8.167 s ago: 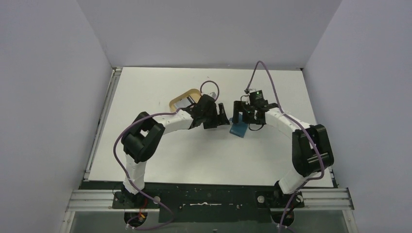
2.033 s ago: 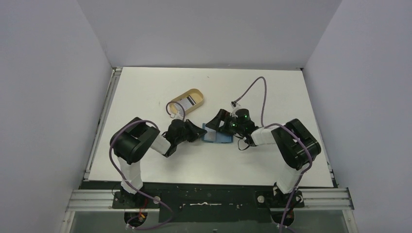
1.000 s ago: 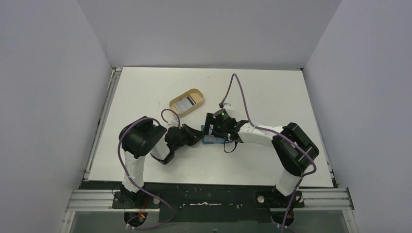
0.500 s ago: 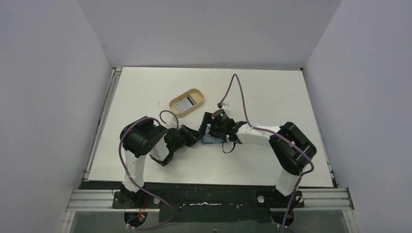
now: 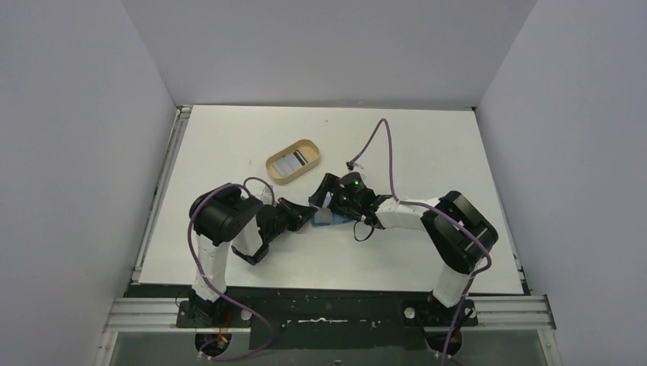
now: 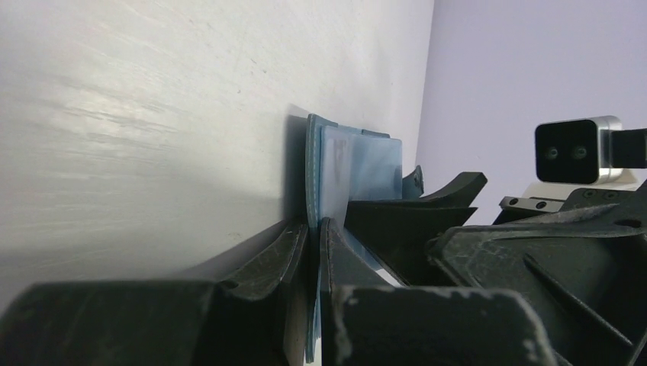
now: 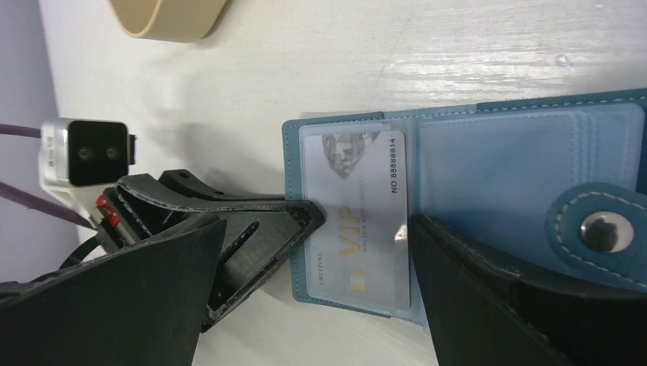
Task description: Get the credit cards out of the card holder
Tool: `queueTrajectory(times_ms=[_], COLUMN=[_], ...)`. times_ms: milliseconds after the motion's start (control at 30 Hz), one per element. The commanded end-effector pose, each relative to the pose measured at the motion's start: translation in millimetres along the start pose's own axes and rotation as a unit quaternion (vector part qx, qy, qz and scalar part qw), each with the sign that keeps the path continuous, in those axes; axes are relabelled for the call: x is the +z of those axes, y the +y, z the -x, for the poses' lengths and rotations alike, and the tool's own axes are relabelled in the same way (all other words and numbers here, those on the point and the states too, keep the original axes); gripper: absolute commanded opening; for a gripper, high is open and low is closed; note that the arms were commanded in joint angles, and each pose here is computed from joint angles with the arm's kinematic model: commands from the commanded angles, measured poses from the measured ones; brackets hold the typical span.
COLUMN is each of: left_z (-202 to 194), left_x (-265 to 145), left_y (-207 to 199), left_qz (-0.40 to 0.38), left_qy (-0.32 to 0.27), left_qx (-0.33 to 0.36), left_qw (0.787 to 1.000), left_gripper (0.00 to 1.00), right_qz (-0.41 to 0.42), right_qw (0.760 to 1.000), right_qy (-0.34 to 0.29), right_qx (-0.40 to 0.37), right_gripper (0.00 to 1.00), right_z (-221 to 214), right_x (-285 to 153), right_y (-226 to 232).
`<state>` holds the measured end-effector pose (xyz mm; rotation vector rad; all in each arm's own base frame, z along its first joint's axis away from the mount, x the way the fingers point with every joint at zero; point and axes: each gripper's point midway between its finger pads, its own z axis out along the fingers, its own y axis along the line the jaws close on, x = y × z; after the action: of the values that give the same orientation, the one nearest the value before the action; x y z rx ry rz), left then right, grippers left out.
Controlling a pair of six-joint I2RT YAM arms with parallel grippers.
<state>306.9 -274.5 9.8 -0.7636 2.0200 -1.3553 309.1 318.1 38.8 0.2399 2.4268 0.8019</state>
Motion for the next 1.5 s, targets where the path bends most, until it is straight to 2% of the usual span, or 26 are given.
queueTrajectory(times_ms=[0, 100, 300, 467, 567, 633, 700, 867, 1033, 1133, 1333, 1467], left_z=[-19.5, -20.6, -20.6, -19.5, -20.3, -20.9, -20.7, -18.9, -16.4, -14.4, -14.7, -16.0], left_x=[-29.1, -27.6, -24.6, -22.3, -21.7, -21.7, -21.5, -17.9, -15.9, -14.9, -12.9, -10.2], left_y=[107.0, 104.7, 100.2, 95.4, 96.7, 97.3, 96.9, 89.1, 78.0, 73.8, 67.2, 61.6], left_qz=[0.181, 0.169, 0.153, 0.144, 0.145, 0.143, 0.135, 0.103, 0.086, 0.081, 0.073, 0.065], left_qy=[0.029, 0.032, 0.036, 0.041, 0.046, 0.049, 0.049, 0.054, 0.054, 0.052, 0.055, 0.059], left_qx=[0.019, 0.014, 0.009, 0.008, 0.007, 0.006, 0.002, -0.009, 0.002, 0.003, -0.007, -0.016], left_qw=[0.983, 0.985, 0.988, 0.989, 0.988, 0.989, 0.990, 0.993, 0.995, 0.995, 0.996, 0.996], left_gripper=[0.00, 0.00, 0.00, 0.00, 0.00, 0.00, 0.00, 0.00, 0.00, 0.00, 0.00, 0.00], right_qz=[0.154, 0.226, 0.301, 0.359, 0.407, 0.416, 0.406, 0.321, 0.189, 0.127, 0.058, 0.110], right_qw=[0.981, 0.968, 0.948, 0.924, 0.903, 0.897, 0.902, 0.937, 0.972, 0.979, 0.981, 0.979], right_qy=[0.099, 0.091, 0.085, 0.098, 0.101, 0.107, 0.112, 0.122, 0.141, 0.153, 0.167, 0.159], right_qx=[0.058, 0.062, 0.058, 0.083, 0.094, 0.100, 0.098, 0.057, -0.022, -0.054, -0.078, -0.058], right_gripper=[0.95, 0.93, 0.87, 0.76, 0.64, 0.57, 0.58, 0.61, 0.70, 0.74, 0.76, 0.77], right_z=[-55.0, -48.3, -43.1, -46.7, -45.5, -48.0, -52.2, -65.2, -81.7, -89.2, -101.4, -100.7], right_x=[-4.7, -15.4, -31.1, -39.3, -47.8, -48.4, -44.5, -31.0, -18.3, -14.1, -10.6, -12.8], right_y=[43.8, 66.2, 89.2, 102.0, 112.4, 113.0, 108.0, 85.5, 50.2, 33.7, 15.2, 37.3])
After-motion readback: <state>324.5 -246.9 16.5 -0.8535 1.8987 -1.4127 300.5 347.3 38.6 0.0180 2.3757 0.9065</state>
